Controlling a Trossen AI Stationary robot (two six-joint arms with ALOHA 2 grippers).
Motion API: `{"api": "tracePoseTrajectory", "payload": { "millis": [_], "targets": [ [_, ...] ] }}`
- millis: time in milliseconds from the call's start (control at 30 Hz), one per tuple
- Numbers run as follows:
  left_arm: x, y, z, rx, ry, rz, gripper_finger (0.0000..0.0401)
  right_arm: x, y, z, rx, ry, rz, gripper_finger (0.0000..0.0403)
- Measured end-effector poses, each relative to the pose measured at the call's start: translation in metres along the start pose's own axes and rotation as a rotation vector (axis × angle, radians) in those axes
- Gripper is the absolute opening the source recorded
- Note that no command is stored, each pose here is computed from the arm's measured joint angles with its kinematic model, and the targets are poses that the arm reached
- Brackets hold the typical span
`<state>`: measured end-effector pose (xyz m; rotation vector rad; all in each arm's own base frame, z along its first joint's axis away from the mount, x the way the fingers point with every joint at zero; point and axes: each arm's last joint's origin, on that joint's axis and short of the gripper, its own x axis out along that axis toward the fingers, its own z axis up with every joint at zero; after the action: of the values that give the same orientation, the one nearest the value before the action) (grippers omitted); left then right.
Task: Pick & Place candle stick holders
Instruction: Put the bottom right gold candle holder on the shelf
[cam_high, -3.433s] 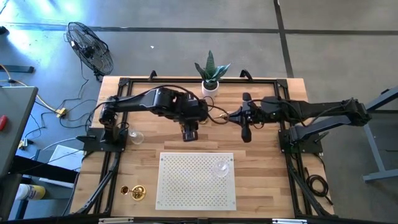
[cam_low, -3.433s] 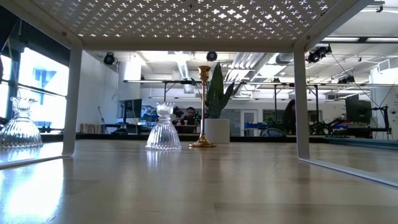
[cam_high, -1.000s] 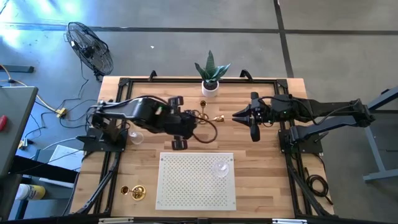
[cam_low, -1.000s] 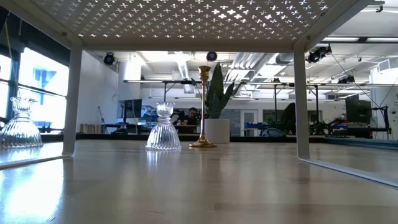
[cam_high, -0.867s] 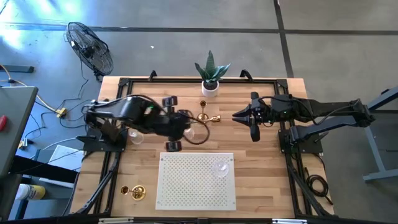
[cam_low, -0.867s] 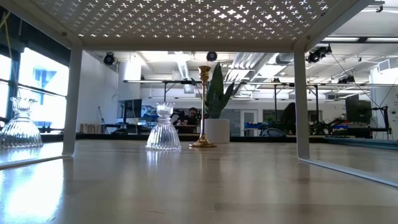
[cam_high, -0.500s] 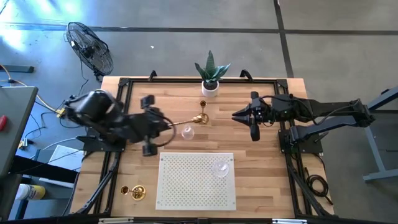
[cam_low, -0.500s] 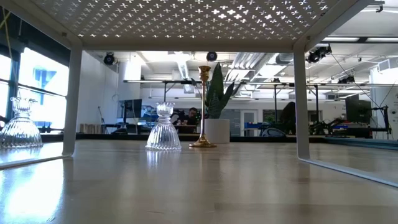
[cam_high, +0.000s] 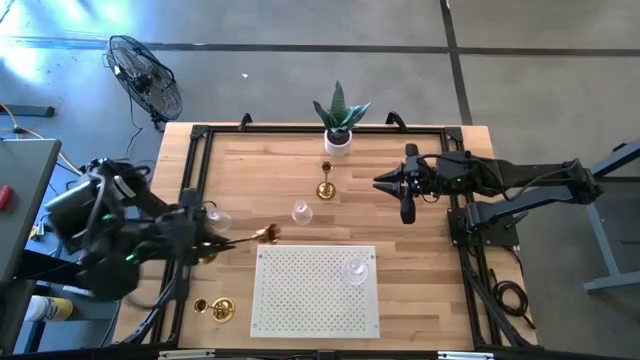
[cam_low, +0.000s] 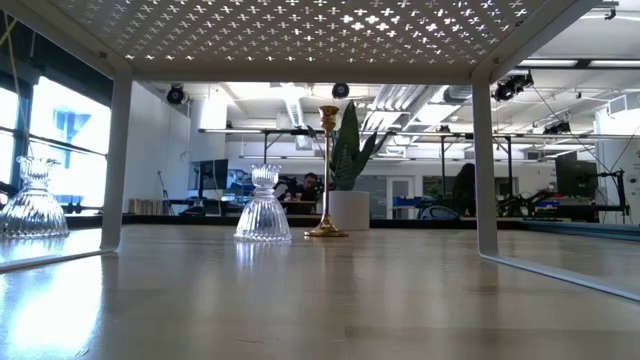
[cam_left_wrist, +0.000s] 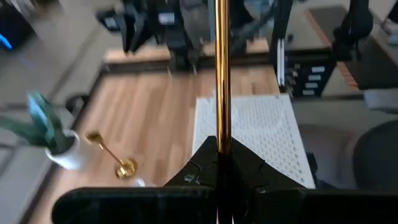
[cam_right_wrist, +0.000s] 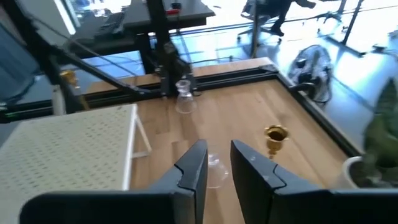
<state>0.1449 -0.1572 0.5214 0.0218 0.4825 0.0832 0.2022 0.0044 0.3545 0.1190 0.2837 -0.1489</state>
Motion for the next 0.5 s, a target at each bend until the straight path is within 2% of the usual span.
{"api": "tracePoseTrajectory", "payload": {
  "millis": [133,233,367,500],
  "targets": [
    [-0.009,-0.01,-0.011,0.081,-0.055,0.036,0.0004,0.0,-0.002,0.0,0.026,-0.012,-0.077,0.0064],
    [-0.012,-0.012,-0.025,0.07,-0.054,0.034,0.0004,0.0,-0.005,-0.001,0.065,-0.011,-0.164,0.0062],
    [-0.015,-0.008,-0.052,0.039,-0.076,0.067,0.0004,-0.001,-0.008,-0.005,0.056,0.017,-0.265,0.006],
    [-0.012,0.004,-0.086,0.018,-0.121,0.118,0.0004,-0.002,-0.01,-0.006,0.07,0.017,-0.304,0.006]
  ]
}}
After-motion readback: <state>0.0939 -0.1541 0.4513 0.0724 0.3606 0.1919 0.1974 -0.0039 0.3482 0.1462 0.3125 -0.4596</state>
